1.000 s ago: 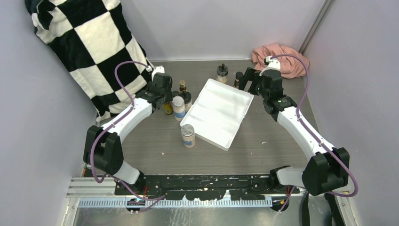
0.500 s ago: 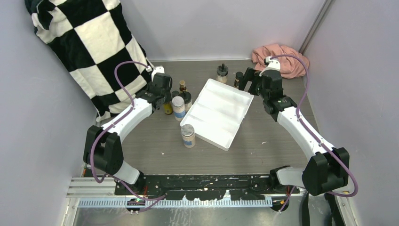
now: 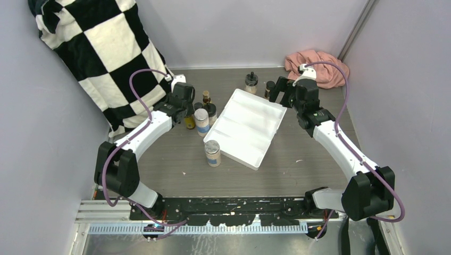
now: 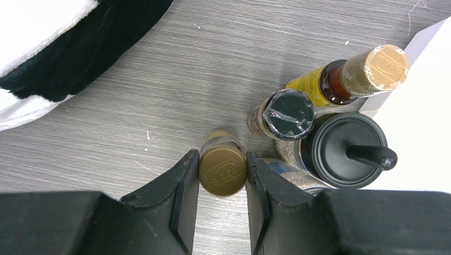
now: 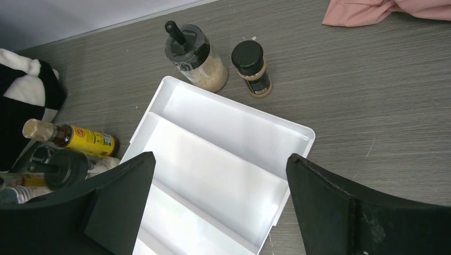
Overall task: Organize the condiment bottles
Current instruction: Pick up the bottle from the center of the board.
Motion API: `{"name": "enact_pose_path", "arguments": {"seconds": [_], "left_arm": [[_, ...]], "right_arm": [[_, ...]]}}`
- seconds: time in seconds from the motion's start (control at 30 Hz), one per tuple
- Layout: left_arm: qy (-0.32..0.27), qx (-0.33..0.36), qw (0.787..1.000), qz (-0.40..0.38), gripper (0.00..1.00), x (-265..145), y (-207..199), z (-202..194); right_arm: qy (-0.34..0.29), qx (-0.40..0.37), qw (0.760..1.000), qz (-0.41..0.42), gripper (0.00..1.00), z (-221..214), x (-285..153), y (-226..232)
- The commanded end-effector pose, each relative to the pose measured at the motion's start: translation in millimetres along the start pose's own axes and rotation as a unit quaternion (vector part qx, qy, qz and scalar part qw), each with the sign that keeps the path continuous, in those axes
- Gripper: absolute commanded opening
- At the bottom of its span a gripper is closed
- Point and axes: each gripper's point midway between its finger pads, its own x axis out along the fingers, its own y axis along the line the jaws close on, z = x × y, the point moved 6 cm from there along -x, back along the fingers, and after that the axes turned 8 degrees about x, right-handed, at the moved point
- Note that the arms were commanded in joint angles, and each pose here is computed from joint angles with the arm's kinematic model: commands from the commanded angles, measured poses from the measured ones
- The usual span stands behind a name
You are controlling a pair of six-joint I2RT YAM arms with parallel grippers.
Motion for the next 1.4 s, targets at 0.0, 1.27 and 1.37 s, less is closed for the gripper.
{"name": "enact_pose_path", "arguments": {"seconds": [0.0,1.27,1.37], "left_arm": [[-0.023,-0.015,1.0,0.012,0.0,-6.1,2.5,11.1],[-0.126,-0.014,0.992,0.028,0.0,-76.4,27.3,81.7],[-0.135,-0.013,0.99,0.022,0.0,-85.1,28.2,89.0]], "right_arm": [[-0.025,-0.002,1.0,0.016,1.0,10.5,-1.0,6.9],[-0.03,0.004,0.999,0.027,1.0,16.8,-0.1,13.9],[-0.03,0.006,0.999,0.027,1.0,17.1,-0.1,13.7]]}}
